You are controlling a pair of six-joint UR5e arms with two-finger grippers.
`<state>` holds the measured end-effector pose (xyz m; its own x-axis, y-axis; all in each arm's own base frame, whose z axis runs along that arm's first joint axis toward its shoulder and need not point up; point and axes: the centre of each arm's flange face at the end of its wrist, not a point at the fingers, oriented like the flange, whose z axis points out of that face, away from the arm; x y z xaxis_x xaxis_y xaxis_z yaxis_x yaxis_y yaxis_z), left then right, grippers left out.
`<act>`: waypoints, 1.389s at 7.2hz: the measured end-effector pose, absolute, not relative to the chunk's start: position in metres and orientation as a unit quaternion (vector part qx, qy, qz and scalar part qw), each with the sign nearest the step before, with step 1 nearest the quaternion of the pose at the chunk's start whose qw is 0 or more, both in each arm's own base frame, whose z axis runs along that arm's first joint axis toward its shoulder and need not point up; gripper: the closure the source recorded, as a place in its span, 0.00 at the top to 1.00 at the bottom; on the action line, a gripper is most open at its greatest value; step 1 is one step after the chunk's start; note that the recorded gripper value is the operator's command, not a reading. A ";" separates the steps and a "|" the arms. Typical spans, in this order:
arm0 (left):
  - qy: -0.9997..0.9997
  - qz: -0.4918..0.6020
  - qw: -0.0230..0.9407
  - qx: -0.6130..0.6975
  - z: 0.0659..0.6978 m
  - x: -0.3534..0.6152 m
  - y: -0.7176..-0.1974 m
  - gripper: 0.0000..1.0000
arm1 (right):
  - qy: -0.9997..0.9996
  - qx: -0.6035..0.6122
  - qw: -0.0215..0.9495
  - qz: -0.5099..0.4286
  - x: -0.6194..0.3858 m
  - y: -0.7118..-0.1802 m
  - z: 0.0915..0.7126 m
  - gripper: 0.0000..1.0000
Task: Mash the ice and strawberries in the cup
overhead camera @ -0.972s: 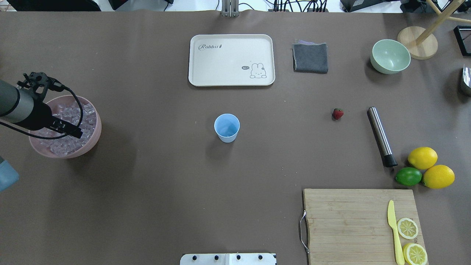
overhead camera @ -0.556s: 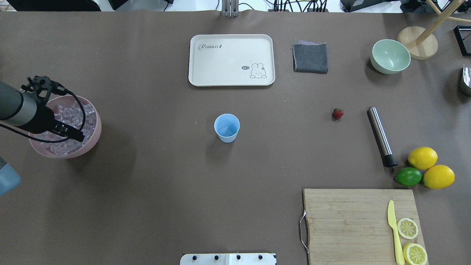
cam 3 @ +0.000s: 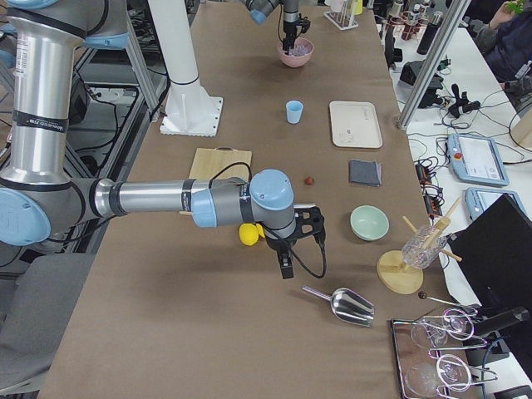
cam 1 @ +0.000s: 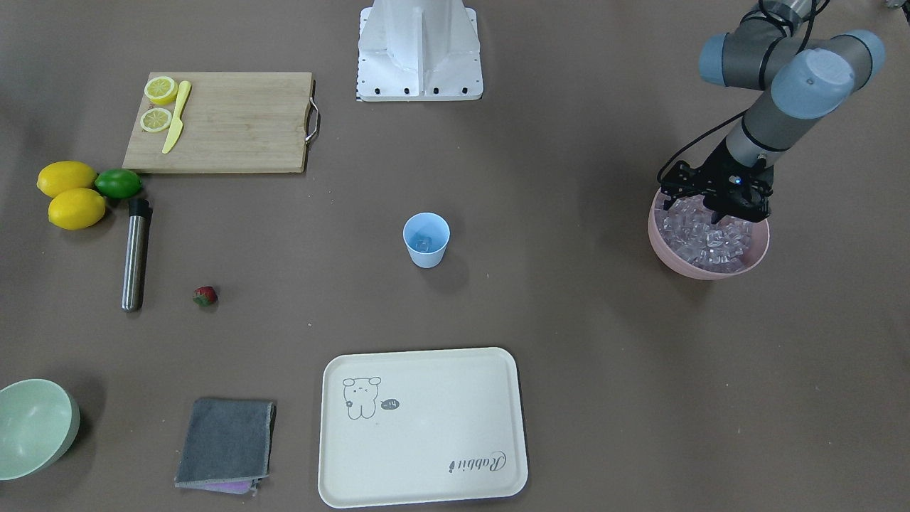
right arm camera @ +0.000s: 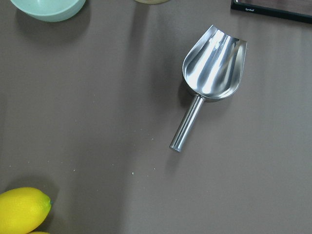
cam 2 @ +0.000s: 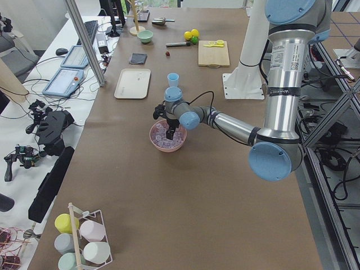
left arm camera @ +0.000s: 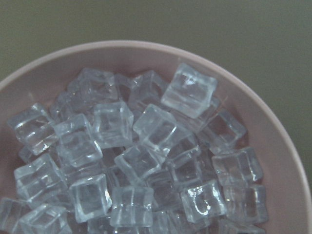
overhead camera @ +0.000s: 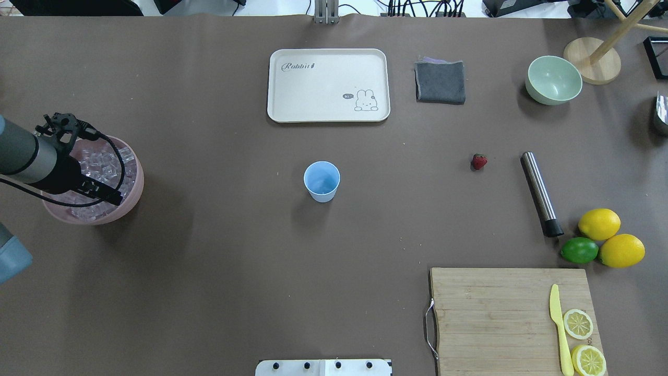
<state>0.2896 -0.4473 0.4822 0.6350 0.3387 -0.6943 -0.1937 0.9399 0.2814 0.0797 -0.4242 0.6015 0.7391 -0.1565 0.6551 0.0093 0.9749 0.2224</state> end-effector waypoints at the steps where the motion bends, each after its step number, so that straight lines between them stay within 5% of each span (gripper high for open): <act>1: 0.401 0.149 0.899 0.091 0.482 0.289 -0.448 0.84 | -0.358 0.103 0.927 -0.045 0.080 -0.424 0.602 1.00; 3: 0.400 0.151 0.899 0.093 0.482 0.290 -0.448 0.67 | -0.358 0.103 0.927 -0.045 0.080 -0.424 0.602 1.00; 7: 0.402 0.150 0.898 0.095 0.479 0.289 -0.450 0.03 | -0.358 0.102 0.927 -0.045 0.079 -0.424 0.602 1.00; 10: 0.406 0.148 0.896 0.100 0.472 0.283 -0.450 0.00 | -0.358 0.102 0.927 -0.045 0.079 -0.424 0.602 1.00</act>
